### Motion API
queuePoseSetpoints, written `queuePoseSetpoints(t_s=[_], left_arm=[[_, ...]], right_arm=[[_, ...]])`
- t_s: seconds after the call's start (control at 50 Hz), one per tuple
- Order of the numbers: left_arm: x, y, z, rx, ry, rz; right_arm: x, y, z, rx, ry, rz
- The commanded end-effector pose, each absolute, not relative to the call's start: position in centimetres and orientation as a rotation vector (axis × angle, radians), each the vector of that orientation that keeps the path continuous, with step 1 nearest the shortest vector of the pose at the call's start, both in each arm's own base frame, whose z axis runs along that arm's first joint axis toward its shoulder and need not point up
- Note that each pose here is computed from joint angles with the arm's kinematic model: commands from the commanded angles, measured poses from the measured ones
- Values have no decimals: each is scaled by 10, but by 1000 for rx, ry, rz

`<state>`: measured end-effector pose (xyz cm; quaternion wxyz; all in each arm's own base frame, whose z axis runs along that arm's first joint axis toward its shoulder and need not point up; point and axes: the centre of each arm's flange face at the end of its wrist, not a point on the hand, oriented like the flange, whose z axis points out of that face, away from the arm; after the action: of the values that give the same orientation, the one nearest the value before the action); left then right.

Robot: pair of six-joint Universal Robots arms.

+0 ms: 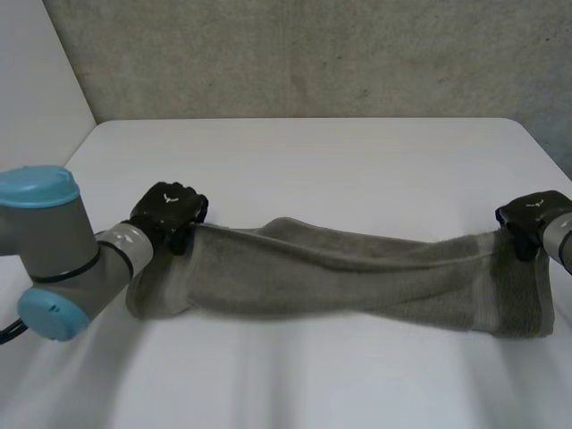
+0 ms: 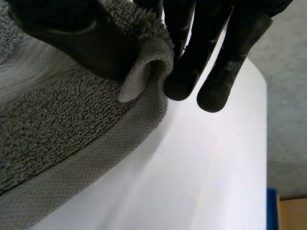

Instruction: Fold the towel.

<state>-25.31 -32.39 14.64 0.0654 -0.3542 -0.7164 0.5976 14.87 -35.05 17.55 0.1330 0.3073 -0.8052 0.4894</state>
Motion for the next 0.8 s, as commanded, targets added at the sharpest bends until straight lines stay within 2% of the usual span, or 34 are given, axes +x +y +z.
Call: queuePoseSetpoints(t_s=[0.02, 0.28, 0.52, 0.8], left_arm=[[-259, -339, 142, -1075, -2151, 1832], [-260, -351, 129, -1067, -2227, 1875], [-258, -360, 136, -1042, -2222, 1992], [-256, -349, 174, -1026, -2144, 2073]], right_arm=[[155, -362, 176, 857, -2252, 1536], [153, -373, 154, 808, -2253, 1502], [156, -367, 147, 840, -2302, 1439], [159, -343, 194, 861, -2269, 1492]])
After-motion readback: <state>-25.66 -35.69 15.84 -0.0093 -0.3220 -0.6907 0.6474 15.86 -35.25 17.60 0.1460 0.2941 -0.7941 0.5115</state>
